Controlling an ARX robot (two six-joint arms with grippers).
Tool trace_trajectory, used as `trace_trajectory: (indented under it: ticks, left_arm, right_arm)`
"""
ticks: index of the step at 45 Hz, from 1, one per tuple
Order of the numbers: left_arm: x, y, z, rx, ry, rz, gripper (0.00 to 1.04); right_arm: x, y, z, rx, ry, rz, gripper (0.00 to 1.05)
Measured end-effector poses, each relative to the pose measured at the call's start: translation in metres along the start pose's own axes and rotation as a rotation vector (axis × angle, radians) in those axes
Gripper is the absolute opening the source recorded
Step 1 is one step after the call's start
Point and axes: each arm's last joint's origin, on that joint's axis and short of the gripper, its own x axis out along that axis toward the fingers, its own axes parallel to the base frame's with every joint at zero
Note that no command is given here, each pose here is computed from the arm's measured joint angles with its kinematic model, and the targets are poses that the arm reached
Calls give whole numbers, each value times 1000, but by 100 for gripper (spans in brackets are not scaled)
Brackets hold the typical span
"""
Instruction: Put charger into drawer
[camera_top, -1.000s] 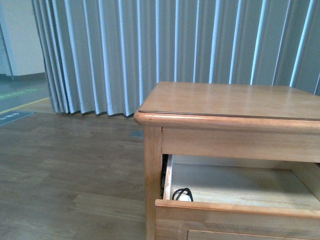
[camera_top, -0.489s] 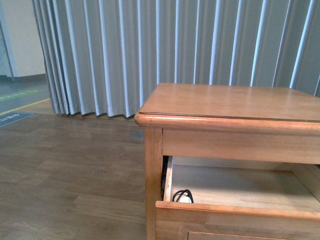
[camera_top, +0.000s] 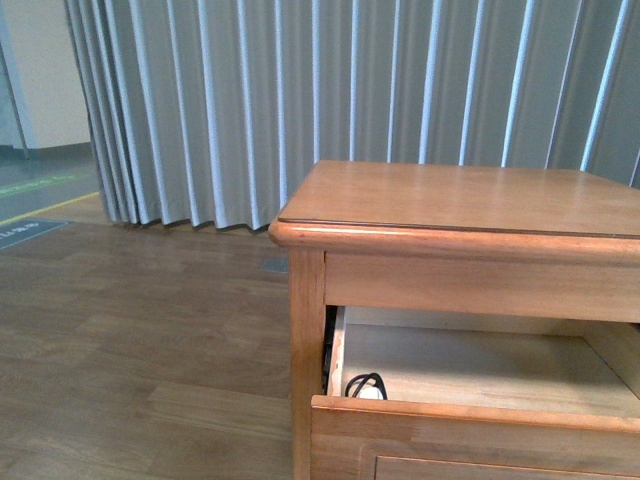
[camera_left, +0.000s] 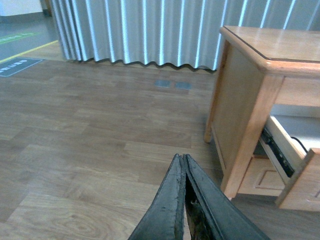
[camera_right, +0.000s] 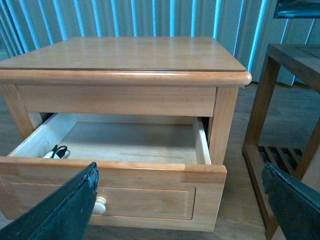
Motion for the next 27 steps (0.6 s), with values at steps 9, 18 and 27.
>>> trace_trajectory:
  ticks: [9,18,27]
  left_arm:
    - [0,0,-5,2,5,-3,4]
    - [0,0,-14,2,-2,-3,4]
    - [-1,0,-14,2,-4,-2,4]
  right_arm:
    - [0,0,0,0,0,0,96]
    - [0,0,0,0,0,0,96]
    - [0,0,0,0,0,0,96]
